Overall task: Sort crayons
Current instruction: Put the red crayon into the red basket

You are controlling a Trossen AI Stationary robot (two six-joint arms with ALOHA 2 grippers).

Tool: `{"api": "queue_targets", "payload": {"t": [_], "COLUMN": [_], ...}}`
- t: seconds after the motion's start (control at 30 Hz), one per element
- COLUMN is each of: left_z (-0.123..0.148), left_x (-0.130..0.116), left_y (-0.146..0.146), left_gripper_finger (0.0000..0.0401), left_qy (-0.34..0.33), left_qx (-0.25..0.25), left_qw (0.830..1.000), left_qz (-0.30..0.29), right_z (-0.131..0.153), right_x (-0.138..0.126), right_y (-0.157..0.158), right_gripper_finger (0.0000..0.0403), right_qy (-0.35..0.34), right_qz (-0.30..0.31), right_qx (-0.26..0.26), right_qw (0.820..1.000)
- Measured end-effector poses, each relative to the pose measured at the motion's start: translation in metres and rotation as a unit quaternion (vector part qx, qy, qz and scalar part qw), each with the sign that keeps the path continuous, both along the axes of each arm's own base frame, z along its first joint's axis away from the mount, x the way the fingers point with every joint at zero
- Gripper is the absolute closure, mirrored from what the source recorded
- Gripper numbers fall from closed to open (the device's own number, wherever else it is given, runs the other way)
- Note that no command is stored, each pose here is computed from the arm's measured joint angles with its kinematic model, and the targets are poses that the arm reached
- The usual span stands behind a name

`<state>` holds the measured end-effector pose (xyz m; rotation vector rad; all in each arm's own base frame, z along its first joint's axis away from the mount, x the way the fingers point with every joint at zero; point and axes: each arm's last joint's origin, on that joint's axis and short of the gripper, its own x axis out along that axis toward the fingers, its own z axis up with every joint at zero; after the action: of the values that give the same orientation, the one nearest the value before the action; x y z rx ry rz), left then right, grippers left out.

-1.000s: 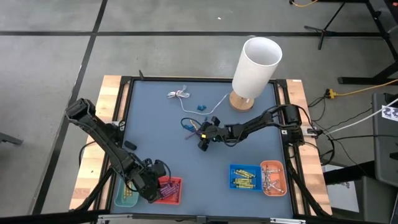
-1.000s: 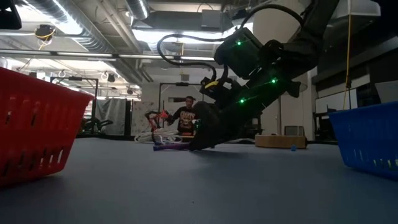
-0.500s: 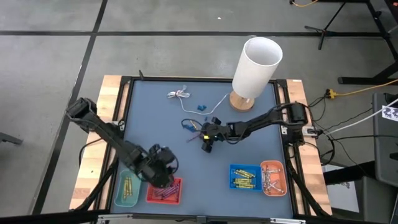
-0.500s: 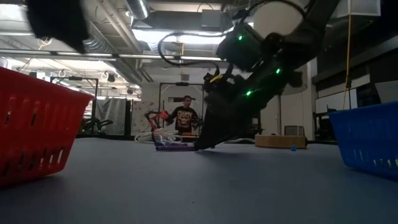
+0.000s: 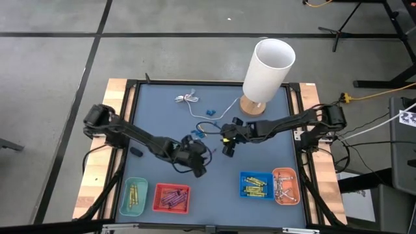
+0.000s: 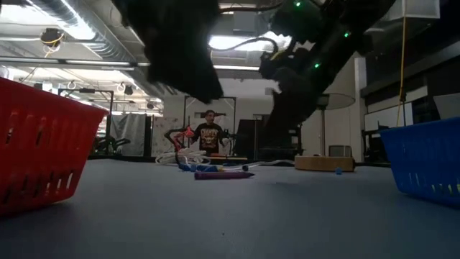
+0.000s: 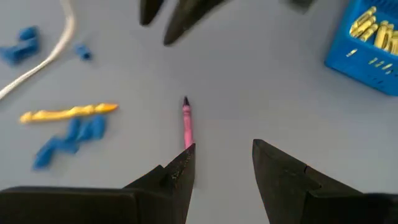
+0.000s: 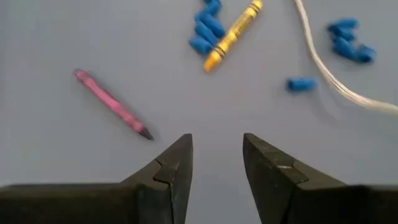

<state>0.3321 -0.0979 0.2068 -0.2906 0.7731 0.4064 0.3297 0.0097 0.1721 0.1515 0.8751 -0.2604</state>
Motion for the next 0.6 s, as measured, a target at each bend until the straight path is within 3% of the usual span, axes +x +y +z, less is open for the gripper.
{"api": "queue_targets", "payload": {"t": [0.2,0.47,0.6], "left_z": [-0.038,-0.087,-0.097], "left_x": [0.027,0.034,0.035], "left_y": [0.001,-0.001,-0.003], "left_gripper_finger": [0.0258,0.0258,0.0259], "left_qy": [-0.004,0.055,0.069], "left_qx": [0.013,0.026,0.021], "left_qw": [0.999,0.998,0.997], "left_qz": [-0.031,-0.032,-0.038], "right_z": [0.019,0.049,0.067], "right_x": [-0.017,-0.041,-0.051], "right_y": [-0.001,-0.002,-0.003], "right_gripper_finger": [0.0262,0.0262,0.0262], "right_qy": [0.024,0.020,-0.006], "right_qz": [-0.002,-0.002,-0.003], "right_qx": [-0.004,-0.004,-0.003], "right_qw": [1.000,1.000,1.000]}}
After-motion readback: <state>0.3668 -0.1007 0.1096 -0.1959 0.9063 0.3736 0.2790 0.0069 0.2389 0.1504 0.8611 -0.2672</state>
